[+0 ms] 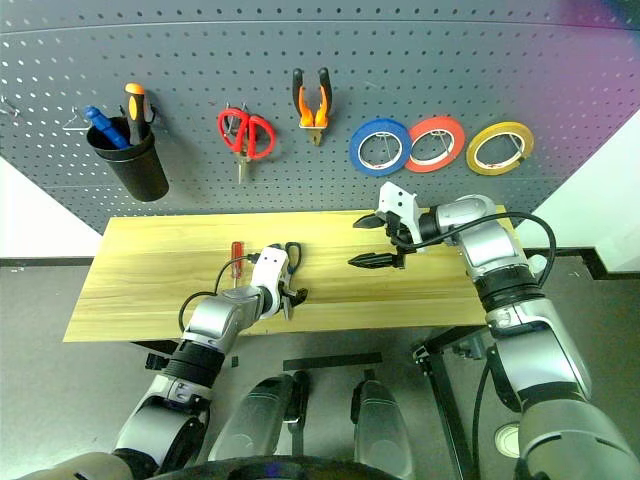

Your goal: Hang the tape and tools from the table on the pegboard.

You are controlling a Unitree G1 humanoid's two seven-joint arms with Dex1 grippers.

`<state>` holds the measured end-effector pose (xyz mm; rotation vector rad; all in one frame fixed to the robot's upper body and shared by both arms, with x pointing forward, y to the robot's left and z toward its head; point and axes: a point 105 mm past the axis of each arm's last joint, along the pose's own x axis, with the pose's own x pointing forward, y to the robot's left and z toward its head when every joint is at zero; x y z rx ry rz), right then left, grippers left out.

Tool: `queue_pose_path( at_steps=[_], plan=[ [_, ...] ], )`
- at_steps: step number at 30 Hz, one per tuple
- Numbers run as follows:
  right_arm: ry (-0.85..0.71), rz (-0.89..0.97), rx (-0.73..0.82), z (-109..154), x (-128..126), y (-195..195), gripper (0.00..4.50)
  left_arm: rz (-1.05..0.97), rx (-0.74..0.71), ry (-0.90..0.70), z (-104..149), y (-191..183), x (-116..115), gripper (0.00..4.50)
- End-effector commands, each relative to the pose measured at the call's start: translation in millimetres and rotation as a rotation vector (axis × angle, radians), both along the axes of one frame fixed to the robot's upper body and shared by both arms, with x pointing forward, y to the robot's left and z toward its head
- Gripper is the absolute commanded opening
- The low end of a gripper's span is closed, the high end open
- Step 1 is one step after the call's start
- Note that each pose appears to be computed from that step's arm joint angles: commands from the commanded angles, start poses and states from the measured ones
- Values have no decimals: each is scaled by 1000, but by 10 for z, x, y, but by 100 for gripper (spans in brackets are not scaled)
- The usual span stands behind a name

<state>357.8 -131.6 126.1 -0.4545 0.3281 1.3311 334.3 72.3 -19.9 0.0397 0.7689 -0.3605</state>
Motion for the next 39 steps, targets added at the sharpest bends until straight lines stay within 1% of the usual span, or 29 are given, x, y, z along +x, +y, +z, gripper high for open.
queue_pose_path(
  at_steps=[1, 6, 8, 10, 18, 19, 20, 24, 26, 28, 31, 33, 35, 36, 38, 39],
  plan=[
    [-51, 26, 0, 136, 37, 19, 449, 70, 26, 68, -130, 71, -86, 450],
    [-66, 47, -18, 150, 41, 19, 449, 207, 29, 152, -245, 219, -190, 450],
    [-74, 47, -24, 163, 55, 16, 450, 249, 34, 161, -252, 279, -199, 410],
    [-80, 46, -25, 178, 66, 14, 450, 281, 50, 171, -265, 338, -208, 361],
    [-65, 32, -14, 202, 52, -47, 450, 336, 81, 180, -290, 431, -209, 92],
    [-63, 29, -10, 210, 52, -51, 450, 336, 81, 175, -284, 436, -196, 65],
    [-62, 26, -7, 213, 53, -57, 450, 335, 81, 170, -279, 442, -180, 50],
    [-47, 9, 44, 270, 38, -58, 450, 291, 77, 123, -207, 491, -84, 51],
    [-54, 9, 70, 316, 20, -45, 450, 259, 39, 91, -125, 509, -17, 51],
    [-67, 13, 121, 422, -13, 1, 450, 234, 42, 10, 20, 604, 90, 51],
    [-89, 19, 210, 617, -82, 68, 450, 143, 13, -148, 323, 657, 210, 51],
    [-100, 18, 241, 694, -129, 79, 450, 91, -41, -206, 482, 622, 200, 51],
    [-107, 17, 263, 756, -173, 67, 450, 27, -94, -245, 626, 571, 105, 51],
    [-112, 19, 281, 806, -195, 67, 450, -16, -98, -276, 709, 566, 52, 51],
    [-133, 16, 318, 917, -216, 67, 450, -126, -152, -376, 947, 516, -61, 51],
    [-139, 14, 335, 960, -223, 56, 450, -154, -176, -405, 1026, 505, -100, 51]
  ],
)
